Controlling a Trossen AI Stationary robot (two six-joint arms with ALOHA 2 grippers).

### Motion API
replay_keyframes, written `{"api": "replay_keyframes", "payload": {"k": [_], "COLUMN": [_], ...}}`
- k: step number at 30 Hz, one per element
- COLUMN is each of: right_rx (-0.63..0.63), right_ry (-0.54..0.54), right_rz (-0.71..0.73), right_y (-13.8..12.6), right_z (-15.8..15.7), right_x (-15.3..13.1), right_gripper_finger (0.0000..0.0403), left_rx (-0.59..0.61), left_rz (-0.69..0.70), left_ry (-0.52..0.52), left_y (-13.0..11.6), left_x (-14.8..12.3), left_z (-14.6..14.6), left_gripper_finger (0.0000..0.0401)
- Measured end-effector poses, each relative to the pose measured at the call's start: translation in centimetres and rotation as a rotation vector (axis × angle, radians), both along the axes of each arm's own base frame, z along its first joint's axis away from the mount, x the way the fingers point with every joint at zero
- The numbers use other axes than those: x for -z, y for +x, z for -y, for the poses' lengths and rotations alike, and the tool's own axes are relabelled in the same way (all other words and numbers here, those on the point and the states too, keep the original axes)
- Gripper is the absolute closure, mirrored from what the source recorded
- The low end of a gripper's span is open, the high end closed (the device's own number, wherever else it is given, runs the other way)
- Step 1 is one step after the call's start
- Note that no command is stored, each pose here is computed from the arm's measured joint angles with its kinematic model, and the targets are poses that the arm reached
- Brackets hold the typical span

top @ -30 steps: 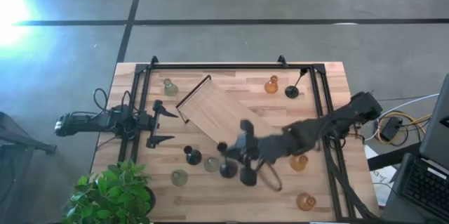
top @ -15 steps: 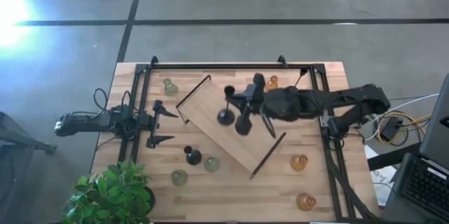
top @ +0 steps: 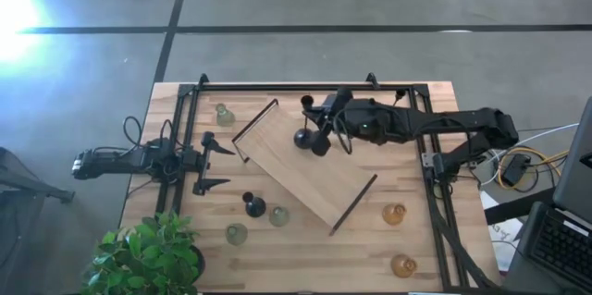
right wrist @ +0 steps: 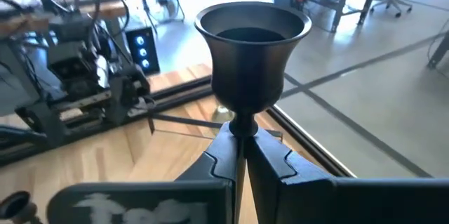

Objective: Pick & Place candle stick holders
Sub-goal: Put the bottom black candle holder on the shelf

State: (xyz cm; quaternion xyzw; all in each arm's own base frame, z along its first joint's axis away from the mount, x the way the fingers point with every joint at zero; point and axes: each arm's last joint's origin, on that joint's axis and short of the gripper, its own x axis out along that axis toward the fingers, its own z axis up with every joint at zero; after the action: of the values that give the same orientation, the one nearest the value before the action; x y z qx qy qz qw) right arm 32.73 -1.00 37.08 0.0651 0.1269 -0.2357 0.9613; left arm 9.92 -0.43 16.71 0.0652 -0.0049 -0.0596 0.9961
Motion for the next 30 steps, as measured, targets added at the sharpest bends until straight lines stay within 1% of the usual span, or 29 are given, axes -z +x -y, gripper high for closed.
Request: {"api": "replay_keyframes", "payload": {"k": [4, 7, 11, 17, 21, 26, 30], "right_rx": [0.013, 0.024, 0.021, 0.017, -0.030, -0.036, -0.033], "right_ry": [0.052, 0.058, 0.058, 0.045, 0.049, 0.021, 0.032], "right_rz": [0.068, 0.083, 0.091, 0.031, 0.010, -0.022, -0.041], "right_y": [-1.0, -1.7, -2.2, -1.9, -1.3, -0.6, -0.5], "right_z": [0.6, 0.7, 0.7, 0.8, 0.7, 0.8, 0.8], "right_x": [0.9, 1.3, 1.1, 0.8, 0.6, 0.7, 1.1], "right_gripper_finger": [0.0392, 0.0392, 0.0392, 0.0392, 0.0392, 0.0392, 0.0392], "left_rx": [0.000, 0.000, 0.000, 0.000, 0.000, 0.000, 0.000], "left_rz": [0.000, 0.000, 0.000, 0.000, 0.000, 0.000, 0.000], "left_ry": [0.000, 0.000, 0.000, 0.000, 0.000, 0.000, 0.000], "left_y": [0.0, 0.0, 0.0, 0.0, 0.0, 0.0, 0.0], "left_x": [0.0, 0.0, 0.0, 0.0, 0.0, 0.0, 0.0], "left_z": [0.0, 0.0, 0.0, 0.0, 0.0, 0.0, 0.0], "left_gripper_finger": [0.0018, 0.0018, 0.0018, 0.0018, 0.0018, 0.0018, 0.0018]}}
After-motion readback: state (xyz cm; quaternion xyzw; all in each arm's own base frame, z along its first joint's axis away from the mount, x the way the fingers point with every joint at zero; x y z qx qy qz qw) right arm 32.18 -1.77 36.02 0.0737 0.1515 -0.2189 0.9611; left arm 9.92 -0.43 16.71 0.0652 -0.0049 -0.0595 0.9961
